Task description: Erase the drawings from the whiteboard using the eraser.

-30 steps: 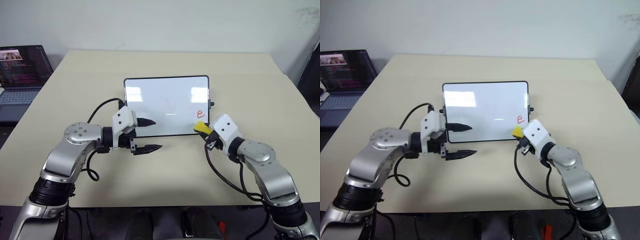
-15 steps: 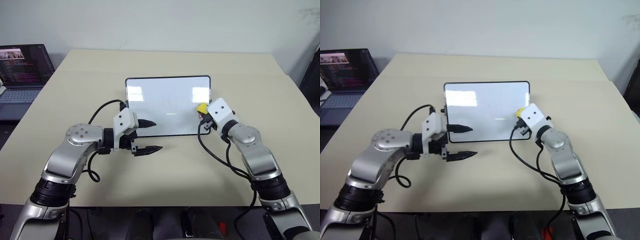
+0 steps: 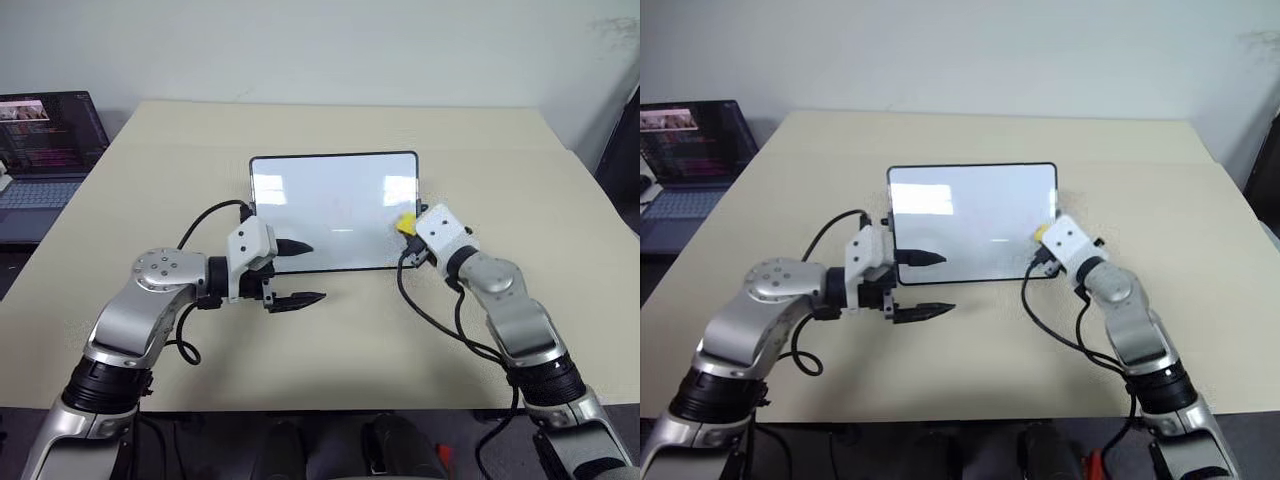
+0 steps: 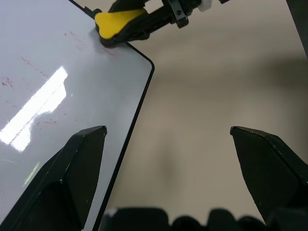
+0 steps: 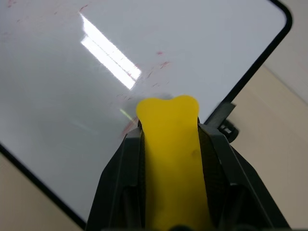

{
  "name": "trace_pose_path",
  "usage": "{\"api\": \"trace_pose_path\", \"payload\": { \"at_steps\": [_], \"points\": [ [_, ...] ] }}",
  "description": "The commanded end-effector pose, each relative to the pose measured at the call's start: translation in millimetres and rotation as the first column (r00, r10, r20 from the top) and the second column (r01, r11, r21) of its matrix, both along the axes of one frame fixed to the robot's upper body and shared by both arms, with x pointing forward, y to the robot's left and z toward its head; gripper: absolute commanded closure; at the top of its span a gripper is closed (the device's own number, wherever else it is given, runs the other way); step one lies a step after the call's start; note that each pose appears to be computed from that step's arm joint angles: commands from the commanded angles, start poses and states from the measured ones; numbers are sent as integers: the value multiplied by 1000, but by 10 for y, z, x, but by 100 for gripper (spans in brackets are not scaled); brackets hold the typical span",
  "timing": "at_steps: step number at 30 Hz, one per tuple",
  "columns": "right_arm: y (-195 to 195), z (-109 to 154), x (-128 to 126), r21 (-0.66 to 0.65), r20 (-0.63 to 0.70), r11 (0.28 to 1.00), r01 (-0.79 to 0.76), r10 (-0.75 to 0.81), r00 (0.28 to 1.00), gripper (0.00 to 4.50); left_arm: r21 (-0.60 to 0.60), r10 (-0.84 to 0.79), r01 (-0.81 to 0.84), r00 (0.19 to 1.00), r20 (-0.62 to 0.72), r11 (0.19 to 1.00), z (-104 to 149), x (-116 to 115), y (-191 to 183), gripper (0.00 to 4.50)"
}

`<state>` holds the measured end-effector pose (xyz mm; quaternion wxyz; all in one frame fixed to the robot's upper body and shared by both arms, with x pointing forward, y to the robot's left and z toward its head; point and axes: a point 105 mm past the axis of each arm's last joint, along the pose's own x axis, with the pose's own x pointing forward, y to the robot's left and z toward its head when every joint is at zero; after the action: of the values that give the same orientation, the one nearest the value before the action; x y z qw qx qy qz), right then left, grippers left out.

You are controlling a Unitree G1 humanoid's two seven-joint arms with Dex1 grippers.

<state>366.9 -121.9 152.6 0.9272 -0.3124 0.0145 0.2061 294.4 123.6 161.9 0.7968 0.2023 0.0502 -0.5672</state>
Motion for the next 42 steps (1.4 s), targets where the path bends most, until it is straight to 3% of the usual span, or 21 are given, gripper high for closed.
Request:
{"api": "trace_pose_path", "payload": {
  "at_steps": [1,5,8,15,24,29,32,34,39,42],
  "points": [
    [-64,0,-8,-27,-5,1000,0,0,1000,333,-18,-13,14,999,32,1000,74,-35,-38,0],
    [-95,-326,-189,-79,-172,994,-71,56,983,333,-24,-3,3,1000,26,1000,61,-51,-26,0],
    [-37,-379,-271,-71,-216,990,-121,103,971,333,-25,1,-1,1000,25,1000,62,-53,-15,0],
    [-7,139,-5,-38,37,999,-31,33,999,334,-30,7,-6,1000,19,1000,52,-60,-17,0],
    [101,290,158,-124,95,989,-86,98,991,334,-43,10,-10,1000,4,999,20,-94,-47,0],
    [54,-229,-27,-225,-167,949,-220,185,969,334,-48,18,-17,1000,4,999,23,-110,-54,0],
    [31,-339,-121,-257,-224,928,-271,216,950,334,-50,29,-29,1000,3,998,27,-114,-40,0],
    [38,-258,-72,-272,-177,927,-260,217,960,334,-50,32,-32,999,1,998,20,-127,-36,0],
    [50,287,234,-257,111,960,-110,143,984,334,-45,39,-39,999,-4,998,18,-156,-5,0],
    [30,255,275,-255,90,961,-105,132,987,334,-44,41,-42,999,-5,998,22,-167,7,0]
  ]
}}
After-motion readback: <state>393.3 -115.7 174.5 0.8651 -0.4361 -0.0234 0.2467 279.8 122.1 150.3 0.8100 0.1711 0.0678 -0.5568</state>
